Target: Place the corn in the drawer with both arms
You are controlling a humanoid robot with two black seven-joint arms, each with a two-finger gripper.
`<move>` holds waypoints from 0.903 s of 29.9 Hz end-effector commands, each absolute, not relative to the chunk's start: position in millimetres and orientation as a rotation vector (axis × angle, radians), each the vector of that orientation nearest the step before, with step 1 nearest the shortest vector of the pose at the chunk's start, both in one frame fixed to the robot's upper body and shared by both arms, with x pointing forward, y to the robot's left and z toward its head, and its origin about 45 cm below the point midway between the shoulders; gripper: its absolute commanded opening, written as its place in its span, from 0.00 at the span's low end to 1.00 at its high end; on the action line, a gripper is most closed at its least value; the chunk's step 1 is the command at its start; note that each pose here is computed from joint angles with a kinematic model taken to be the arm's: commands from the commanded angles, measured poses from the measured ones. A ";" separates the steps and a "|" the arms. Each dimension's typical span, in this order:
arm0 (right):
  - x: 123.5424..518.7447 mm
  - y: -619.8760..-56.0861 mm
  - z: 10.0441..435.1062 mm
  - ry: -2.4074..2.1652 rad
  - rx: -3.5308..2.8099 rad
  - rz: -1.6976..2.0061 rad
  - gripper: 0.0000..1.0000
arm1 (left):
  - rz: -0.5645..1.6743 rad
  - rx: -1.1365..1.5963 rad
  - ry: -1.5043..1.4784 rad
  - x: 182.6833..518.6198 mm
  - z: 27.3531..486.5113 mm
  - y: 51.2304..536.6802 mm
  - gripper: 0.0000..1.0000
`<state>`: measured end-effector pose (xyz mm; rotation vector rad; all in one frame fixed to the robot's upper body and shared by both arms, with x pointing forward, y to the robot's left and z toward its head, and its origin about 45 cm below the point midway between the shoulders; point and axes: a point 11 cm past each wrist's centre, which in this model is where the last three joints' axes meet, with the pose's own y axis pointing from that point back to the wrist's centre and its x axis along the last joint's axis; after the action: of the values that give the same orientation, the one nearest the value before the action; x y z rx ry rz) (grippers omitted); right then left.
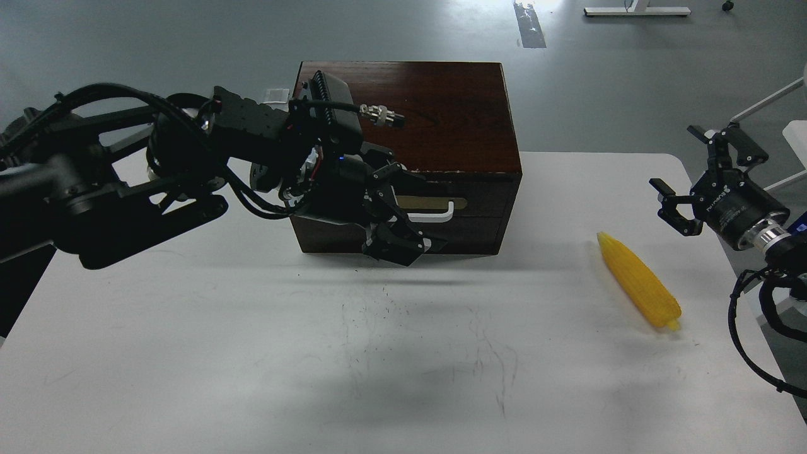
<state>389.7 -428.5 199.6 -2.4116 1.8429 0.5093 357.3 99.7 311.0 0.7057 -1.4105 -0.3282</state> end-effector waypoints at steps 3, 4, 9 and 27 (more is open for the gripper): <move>389.7 -428.2 199.3 1.842 -2.411 0.510 1.00 | -0.386 0.788 -1.437 364.6 290.2 101.2 0.99; 390.1 -428.7 200.3 1.843 -2.411 0.507 1.00 | -0.396 0.796 -1.441 364.5 286.8 100.7 0.99; 389.6 -429.0 199.7 1.844 -2.409 0.509 1.00 | -0.415 0.832 -1.424 368.4 275.6 104.8 0.99; 388.2 -434.0 201.4 1.858 -2.405 0.502 1.00 | -0.431 0.869 -1.414 375.7 262.6 101.7 0.99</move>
<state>388.3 -433.9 201.4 -2.4066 1.8572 0.5018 376.5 101.6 265.7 0.8637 -1.4170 -0.4198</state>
